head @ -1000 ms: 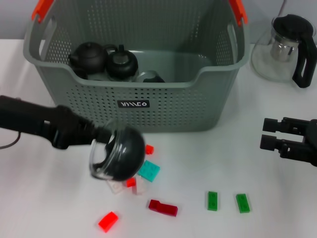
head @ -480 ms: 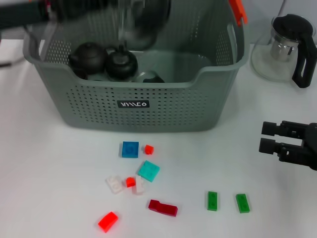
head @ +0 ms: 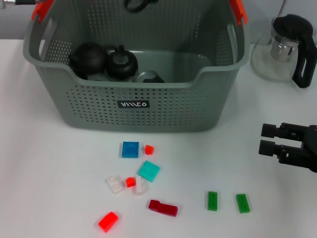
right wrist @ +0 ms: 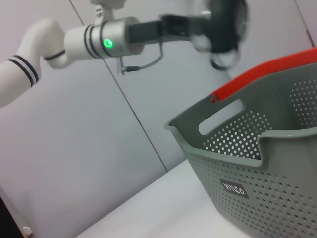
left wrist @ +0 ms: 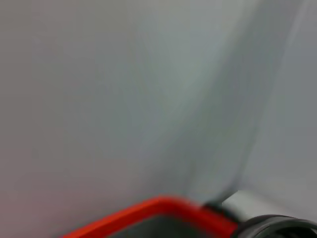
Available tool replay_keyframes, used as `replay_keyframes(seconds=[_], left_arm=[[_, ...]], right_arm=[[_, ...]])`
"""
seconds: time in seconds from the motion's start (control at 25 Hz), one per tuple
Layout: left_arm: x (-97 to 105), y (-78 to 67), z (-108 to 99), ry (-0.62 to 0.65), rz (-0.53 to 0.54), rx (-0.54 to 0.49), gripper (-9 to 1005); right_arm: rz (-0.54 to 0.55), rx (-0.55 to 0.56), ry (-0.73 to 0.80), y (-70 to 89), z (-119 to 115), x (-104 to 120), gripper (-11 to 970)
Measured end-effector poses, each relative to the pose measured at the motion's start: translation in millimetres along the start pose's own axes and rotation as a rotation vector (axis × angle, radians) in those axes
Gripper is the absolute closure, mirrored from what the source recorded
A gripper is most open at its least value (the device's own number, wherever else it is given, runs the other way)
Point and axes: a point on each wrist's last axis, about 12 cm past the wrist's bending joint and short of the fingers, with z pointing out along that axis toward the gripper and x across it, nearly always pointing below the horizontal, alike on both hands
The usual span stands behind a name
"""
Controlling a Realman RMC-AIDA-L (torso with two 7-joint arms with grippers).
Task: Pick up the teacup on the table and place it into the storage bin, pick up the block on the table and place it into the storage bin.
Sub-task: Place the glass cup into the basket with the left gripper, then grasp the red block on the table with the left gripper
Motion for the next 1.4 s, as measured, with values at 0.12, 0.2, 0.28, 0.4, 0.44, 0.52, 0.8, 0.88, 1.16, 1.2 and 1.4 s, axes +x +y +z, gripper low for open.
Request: replay_keyframes(seconds=[0.12, 0.2, 0.28, 0.4, 0.44, 0.52, 0.8, 0.88, 1.16, 1.2, 1.4], left_arm=[[0.6, -1.6, 17.2, 0.099, 0.079, -0.121, 967], [5.2, -3.1, 30.6, 0.159, 0.124, -0.180, 966], [12.3, -4.4, 45.9, 0.217, 0.175, -0.240, 966], [25.1, -7.1, 67.9, 0.285, 0.251, -0.313, 966], [28.8, -8.0, 74.1, 0.309, 0.283, -0.335, 966], [34.6, -11.2, 84.8, 0.358, 0.349, -0.365, 965], [42.6, -17.9, 97.4, 0.426, 0.448, -0.406, 965], [44.8, -19.1, 99.4, 0.447, 0.469, -0.405, 966], [49.1, -23.1, 103.7, 0.480, 0.489, -0.389, 884], [49.1, -23.1, 103.8, 0.479, 0.485, -0.390, 868], [49.3, -23.4, 103.3, 0.483, 0.480, -0.387, 774]], right_arm=[[0.003, 0.002, 0.000, -0.2, 0.3, 0.7, 285], [0.007, 0.002, 0.000, -0.3, 0.5, 1.4, 286], [0.008, 0.004, 0.000, -0.6, 0.3, 1.6, 286], [0.008, 0.006, 0.001, -0.9, 0.2, 1.6, 286], [0.008, 0.007, 0.001, -0.9, 0.0, 1.6, 286], [0.007, 0.007, 0.002, -1.2, -0.4, 1.1, 286], [0.005, 0.010, 0.003, -1.7, -0.1, 0.6, 285], [0.005, 0.013, 0.003, -2.2, 0.1, 0.5, 286], [0.005, 0.016, 0.002, -2.6, 0.3, 0.3, 285], [0.005, 0.015, 0.002, -2.7, 0.3, 0.0, 285], [0.006, 0.016, 0.001, -2.8, -0.2, -0.3, 285]])
